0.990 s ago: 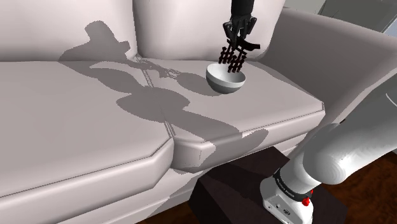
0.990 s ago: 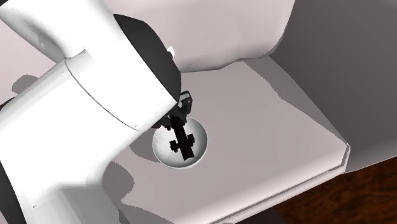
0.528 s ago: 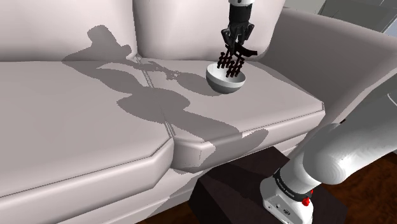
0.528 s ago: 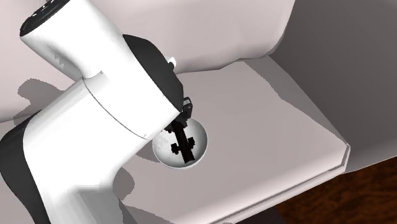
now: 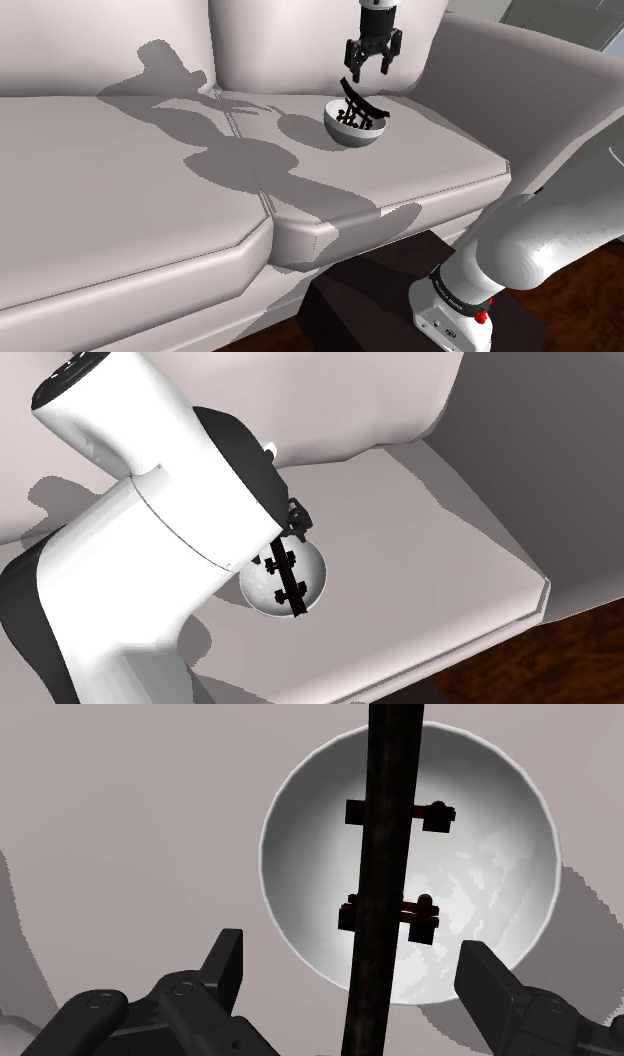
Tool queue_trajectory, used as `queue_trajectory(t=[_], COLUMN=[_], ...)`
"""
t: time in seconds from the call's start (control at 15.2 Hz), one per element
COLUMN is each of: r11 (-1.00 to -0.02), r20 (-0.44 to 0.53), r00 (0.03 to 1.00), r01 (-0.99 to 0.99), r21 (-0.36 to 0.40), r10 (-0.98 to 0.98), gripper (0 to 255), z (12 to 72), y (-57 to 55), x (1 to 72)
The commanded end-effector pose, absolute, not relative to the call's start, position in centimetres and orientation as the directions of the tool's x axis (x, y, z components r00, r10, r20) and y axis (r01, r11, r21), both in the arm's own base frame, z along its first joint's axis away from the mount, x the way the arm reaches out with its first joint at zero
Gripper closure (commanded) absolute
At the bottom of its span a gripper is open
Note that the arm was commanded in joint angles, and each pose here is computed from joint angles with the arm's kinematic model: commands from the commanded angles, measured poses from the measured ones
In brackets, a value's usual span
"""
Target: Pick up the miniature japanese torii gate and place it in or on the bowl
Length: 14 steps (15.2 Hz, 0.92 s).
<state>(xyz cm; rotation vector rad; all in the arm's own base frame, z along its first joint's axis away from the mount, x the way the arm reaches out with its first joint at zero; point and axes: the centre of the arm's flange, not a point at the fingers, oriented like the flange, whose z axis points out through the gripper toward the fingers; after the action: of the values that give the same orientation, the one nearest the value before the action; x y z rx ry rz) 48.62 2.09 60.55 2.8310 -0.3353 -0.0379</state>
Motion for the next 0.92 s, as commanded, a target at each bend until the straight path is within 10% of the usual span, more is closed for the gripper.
queue_trajectory(t=[0.0, 0.86], r11=[-0.931, -0.931], r20=[0.008, 0.008], r00=[0.973, 0.973], r01=[-0.225, -0.225], r21=[0.288, 0.287], r10=[-0.232, -0.232], gripper=[0, 0], z=[60.6, 65.3], y=[2.1, 3.5], x=[48.6, 48.9])
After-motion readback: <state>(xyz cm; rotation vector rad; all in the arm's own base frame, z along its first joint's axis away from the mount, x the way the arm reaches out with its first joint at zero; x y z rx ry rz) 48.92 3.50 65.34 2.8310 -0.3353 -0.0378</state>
